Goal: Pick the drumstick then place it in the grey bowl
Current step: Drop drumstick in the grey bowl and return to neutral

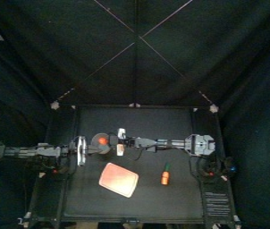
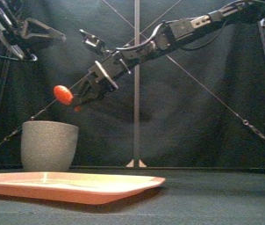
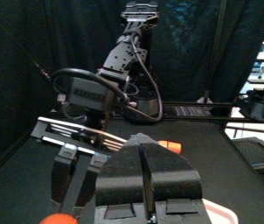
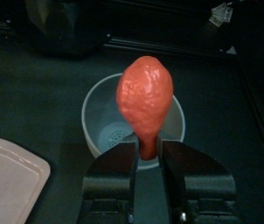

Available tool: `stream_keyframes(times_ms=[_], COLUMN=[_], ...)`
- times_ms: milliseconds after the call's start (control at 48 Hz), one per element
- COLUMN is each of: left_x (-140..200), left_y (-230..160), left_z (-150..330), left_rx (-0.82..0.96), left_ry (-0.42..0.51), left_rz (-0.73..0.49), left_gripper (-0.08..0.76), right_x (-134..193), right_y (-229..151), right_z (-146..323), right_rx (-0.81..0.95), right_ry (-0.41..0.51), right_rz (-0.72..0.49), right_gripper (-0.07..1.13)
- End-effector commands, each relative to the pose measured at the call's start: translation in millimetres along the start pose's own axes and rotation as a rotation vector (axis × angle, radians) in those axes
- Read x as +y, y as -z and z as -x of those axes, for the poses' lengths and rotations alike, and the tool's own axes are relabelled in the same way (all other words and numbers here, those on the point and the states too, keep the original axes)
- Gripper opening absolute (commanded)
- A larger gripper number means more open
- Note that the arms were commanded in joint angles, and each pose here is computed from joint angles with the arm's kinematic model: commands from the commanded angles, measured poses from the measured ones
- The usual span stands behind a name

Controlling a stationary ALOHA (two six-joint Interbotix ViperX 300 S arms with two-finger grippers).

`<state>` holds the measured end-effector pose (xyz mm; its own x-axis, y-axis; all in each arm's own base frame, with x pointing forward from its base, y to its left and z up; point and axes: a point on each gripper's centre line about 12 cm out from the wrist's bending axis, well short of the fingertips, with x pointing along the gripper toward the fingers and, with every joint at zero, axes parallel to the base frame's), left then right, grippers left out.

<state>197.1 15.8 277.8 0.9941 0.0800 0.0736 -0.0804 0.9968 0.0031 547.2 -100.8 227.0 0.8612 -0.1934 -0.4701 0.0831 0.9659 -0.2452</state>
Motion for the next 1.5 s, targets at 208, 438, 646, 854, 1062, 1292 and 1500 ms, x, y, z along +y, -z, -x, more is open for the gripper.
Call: stream_keyframes(times_ms=[208, 438, 646, 854, 1062, 1292, 1500], left_x=[0.4, 0.1, 0.1, 0.7, 1.4, 4.1, 4.7], left_y=[-1.7, 0.0, 2.1, 2.3, 3.8, 6.3, 6.3], left_z=[-0.7, -0.3, 0.0, 0.0, 0.7, 1.4, 1.4], left_rx=[-0.009, -0.006, 0.000, 0.002, 0.005, 0.011, 0.011], left_ry=[-0.002, 0.000, 0.000, -0.003, -0.007, -0.020, -0.023], left_rz=[-0.006, -0.004, -0.006, -0.006, -0.005, -0.006, -0.006], left_gripper=[-0.021, -0.021, -0.021, -0.021, -0.021, -0.021, -0.021], right_x=[-4.3, -2.8, -1.0, 3.5, 5.9, 13.2, 17.4], right_y=[-21.0, -24.4, -19.4, -10.9, 3.7, 23.1, 33.9], right_z=[-2.0, 9.5, 47.4, 102.1, 153.1, 183.6, 190.0], right_rx=[0.007, -0.035, -0.175, -0.308, -0.438, -0.531, -0.534], right_ry=[0.013, -0.002, -0.016, -0.017, -0.008, -0.009, -0.012], right_rz=[-0.012, -0.076, -0.176, -0.202, -0.213, -0.217, -0.238], right_gripper=[0.84, 0.85, 0.85, 0.85, 0.85, 0.85, 0.85])
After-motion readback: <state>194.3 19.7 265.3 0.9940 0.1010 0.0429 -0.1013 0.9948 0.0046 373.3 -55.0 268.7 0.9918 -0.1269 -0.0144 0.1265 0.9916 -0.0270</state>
